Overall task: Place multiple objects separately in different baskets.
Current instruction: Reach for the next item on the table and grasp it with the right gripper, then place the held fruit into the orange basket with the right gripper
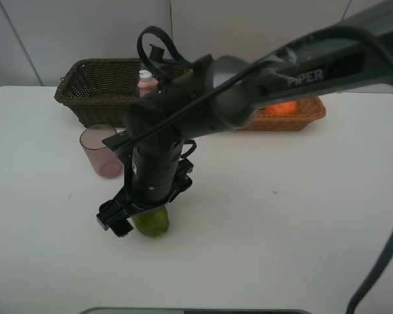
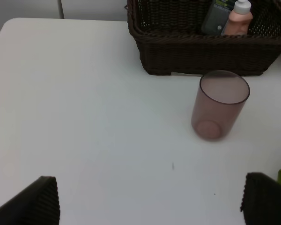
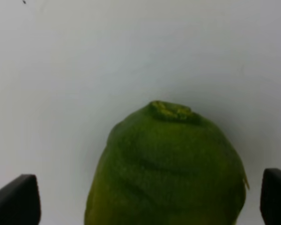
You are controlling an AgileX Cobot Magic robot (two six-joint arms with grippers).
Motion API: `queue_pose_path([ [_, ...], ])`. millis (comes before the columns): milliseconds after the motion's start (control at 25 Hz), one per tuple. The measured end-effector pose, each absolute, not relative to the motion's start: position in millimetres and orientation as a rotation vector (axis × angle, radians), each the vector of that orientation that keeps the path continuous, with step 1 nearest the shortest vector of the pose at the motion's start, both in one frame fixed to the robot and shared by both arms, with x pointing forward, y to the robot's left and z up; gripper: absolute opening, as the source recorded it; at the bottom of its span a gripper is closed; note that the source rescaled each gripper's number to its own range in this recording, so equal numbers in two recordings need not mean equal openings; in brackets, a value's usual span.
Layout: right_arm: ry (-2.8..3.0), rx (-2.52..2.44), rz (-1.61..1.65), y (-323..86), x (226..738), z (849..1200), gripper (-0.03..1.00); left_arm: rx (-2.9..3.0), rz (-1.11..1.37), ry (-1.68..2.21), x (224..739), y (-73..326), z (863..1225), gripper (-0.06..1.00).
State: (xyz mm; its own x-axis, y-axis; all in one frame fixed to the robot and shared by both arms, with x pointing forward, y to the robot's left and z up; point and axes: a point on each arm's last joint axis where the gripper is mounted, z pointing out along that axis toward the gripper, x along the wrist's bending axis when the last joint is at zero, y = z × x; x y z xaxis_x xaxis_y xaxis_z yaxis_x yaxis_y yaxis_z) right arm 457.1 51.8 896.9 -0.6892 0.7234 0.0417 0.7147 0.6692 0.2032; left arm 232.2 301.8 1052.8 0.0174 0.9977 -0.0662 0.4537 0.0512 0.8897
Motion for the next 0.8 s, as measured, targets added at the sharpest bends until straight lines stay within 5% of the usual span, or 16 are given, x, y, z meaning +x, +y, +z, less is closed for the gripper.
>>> queue_pose_path([
  [280, 2.841, 1.225, 0.263, 53, 455, 883, 0.94, 1.511, 0.879, 1.547, 232, 302, 1053, 1.00],
  [360, 2.841, 1.225, 0.263, 53, 455, 883, 0.82, 1.511, 0.879, 1.547, 232, 302, 1053, 1.00],
  [440, 2.842, 1.224, 0.257, 52, 455, 883, 0.52, 1.511, 0.879, 1.547, 232, 302, 1053, 1.00],
  [480, 2.841, 1.218, 0.254, 52, 455, 883, 0.47, 1.511, 0.879, 1.547, 232, 302, 1053, 1.00],
  [800, 2.831, 1.156, 0.229, 50, 456, 883, 0.48, 1.511, 0.879, 1.547, 232, 302, 1053, 1.00],
])
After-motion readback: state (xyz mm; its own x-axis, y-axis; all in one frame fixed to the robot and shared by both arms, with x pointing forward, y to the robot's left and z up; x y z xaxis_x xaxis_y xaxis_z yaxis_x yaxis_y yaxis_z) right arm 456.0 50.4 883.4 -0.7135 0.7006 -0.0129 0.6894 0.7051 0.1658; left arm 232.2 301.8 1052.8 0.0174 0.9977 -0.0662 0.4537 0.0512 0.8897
